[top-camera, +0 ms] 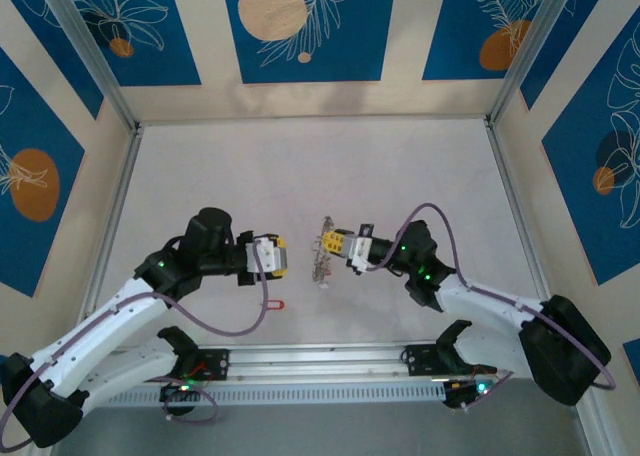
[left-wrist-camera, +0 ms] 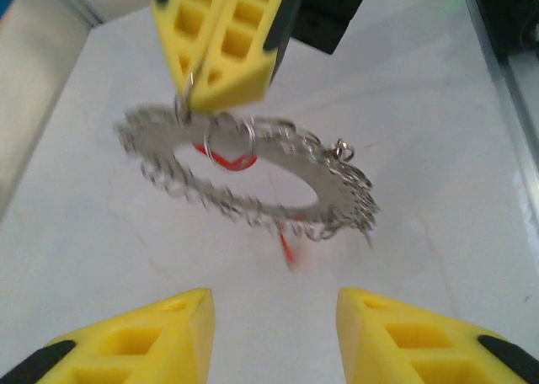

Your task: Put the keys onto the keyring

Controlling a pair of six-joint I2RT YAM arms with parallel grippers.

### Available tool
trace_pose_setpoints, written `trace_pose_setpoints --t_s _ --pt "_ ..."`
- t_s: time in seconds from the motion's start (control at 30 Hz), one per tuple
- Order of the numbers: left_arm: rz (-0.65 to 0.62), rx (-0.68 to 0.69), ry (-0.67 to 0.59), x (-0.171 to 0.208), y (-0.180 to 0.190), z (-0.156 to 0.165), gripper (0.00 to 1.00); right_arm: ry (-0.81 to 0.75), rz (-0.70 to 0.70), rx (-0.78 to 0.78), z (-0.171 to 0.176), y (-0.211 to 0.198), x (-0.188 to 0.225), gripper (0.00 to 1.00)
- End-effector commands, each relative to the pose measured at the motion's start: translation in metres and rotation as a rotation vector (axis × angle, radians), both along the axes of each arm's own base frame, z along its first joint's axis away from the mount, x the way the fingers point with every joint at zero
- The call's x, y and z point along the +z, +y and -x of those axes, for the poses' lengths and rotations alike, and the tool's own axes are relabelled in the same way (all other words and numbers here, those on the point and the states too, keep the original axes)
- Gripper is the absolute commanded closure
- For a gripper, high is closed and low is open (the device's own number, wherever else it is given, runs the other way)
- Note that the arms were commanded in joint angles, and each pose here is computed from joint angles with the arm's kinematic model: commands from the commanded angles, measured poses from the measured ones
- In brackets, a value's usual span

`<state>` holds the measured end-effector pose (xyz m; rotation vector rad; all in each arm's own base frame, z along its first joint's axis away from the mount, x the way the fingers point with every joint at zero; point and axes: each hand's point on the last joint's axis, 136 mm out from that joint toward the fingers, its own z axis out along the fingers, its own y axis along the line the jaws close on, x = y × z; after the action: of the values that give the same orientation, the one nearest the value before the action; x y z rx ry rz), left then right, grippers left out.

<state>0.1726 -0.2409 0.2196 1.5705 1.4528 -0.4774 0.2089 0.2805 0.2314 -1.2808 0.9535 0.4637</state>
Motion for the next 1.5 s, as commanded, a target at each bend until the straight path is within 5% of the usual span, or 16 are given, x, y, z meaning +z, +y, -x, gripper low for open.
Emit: trace_pose_setpoints --t_s 0.0,0.17,0.27,0.6,0.87,1.23,1.47 --pt "0.097 0.12 0.229 0.004 -0.005 0.003 0.53 -0.047 -0.063 0.009 0.008 -0.011 0.022 1.0" --pt "0.08 0.716 0.63 -0.029 0.03 -0.031 0.36 -0.056 -0.057 -0.02 0.006 -0.021 0.024 1.0" --pt "-0.019 1.001 0.809 -0.066 0.058 -0.026 0.38 -0.055 -0.059 -0.045 0.003 -0.024 0.024 1.0" --pt "-0.048 1.49 1.185 -0.14 0.108 0.022 0.42 -0.044 -0.043 -0.07 0.003 -0.029 0.023 1.0" --pt "0.204 1.676 1.588 -0.171 0.083 0.037 0.51 -0.036 -0.024 -0.058 0.005 -0.027 0.02 1.0" --pt "0.29 1.825 1.743 -0.182 0.067 0.031 0.48 -0.047 -0.015 -0.07 0.006 -0.026 0.02 1.0" --pt "0.317 1.901 1.733 -0.182 0.071 0.032 0.63 -0.048 -0.001 -0.073 0.006 -0.025 0.017 1.0"
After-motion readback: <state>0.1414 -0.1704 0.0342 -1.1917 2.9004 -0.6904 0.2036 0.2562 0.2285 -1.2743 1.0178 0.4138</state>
